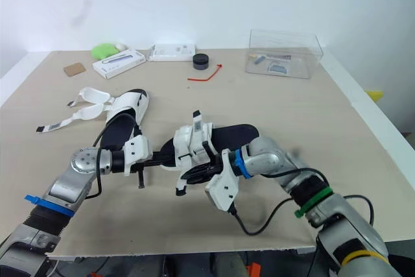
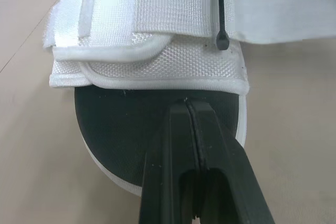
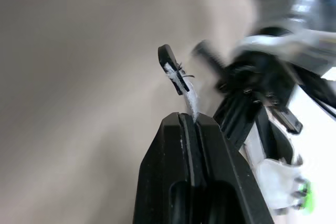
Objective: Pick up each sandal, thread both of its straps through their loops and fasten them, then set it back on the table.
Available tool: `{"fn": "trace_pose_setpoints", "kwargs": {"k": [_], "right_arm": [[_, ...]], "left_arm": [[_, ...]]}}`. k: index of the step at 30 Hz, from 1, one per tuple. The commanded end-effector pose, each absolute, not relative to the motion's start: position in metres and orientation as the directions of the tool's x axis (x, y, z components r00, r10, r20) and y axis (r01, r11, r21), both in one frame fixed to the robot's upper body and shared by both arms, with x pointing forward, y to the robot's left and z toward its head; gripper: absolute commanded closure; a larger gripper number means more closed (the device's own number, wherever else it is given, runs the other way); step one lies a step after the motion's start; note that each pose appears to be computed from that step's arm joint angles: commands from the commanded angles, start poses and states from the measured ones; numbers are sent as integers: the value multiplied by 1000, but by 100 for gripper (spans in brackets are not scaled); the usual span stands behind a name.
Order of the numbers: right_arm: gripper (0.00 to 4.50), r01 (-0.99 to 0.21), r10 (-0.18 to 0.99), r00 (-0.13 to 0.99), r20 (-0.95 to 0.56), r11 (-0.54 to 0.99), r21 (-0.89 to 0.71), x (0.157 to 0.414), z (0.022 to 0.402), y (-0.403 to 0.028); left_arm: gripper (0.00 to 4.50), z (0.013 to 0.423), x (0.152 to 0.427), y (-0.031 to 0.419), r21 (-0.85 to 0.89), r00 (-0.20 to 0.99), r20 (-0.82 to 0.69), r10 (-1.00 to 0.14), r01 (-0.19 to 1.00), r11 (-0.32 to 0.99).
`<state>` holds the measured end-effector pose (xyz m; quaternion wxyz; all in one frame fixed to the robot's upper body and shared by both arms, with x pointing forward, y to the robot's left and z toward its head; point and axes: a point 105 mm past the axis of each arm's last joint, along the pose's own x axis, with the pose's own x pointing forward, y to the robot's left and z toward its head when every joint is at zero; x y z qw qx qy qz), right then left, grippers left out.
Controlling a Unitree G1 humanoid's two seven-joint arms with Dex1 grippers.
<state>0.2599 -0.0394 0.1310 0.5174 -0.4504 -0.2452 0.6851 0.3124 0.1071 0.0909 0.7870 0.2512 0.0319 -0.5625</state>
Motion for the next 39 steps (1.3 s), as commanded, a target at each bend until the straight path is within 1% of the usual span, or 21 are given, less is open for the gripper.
{"fn": "trace_pose_setpoints", "kwargs": {"k": [1, 3, 7, 9, 11, 15, 21, 33, 36, 39], "right_arm": [[441, -706, 979, -58, -196, -179, -685, 261, 166, -30], [441, -818, 992, 0, -125, -72, -571, 272, 179, -26], [441, -895, 988, 113, -108, 54, -443, 294, 188, -27], [441, -904, 978, 166, -129, 98, -416, 307, 189, -29], [441, -904, 970, 193, -150, 116, -411, 314, 188, -31], [441, -897, 938, 289, -193, 195, -397, 340, 185, -37], [441, -894, 905, 336, -260, 219, -391, 357, 178, -39], [441, -888, 871, 357, -337, 204, -413, 374, 166, -36], [349, -869, 868, 381, -318, 219, -443, 380, 171, -34], [208, -834, 866, 402, -299, 211, -510, 383, 179, -34]], "left_arm": [[450, 50, 304, 120, 261, 343, -474, -811, 934, 243], [450, 50, 304, 120, 259, 341, -475, -811, 935, 241], [450, 49, 305, 118, 257, 335, -475, -813, 937, 236], [450, 49, 305, 117, 257, 333, -475, -815, 938, 234], [450, 49, 305, 117, 257, 333, -473, -816, 938, 233], [450, 48, 305, 115, 257, 332, -470, -818, 938, 233], [450, 47, 303, 114, 255, 334, -466, -819, 937, 237], [450, 45, 300, 112, 251, 343, -458, -820, 935, 250], [450, 44, 299, 113, 251, 346, -458, -819, 934, 254], [450, 44, 299, 114, 251, 349, -460, -817, 933, 257]]}}
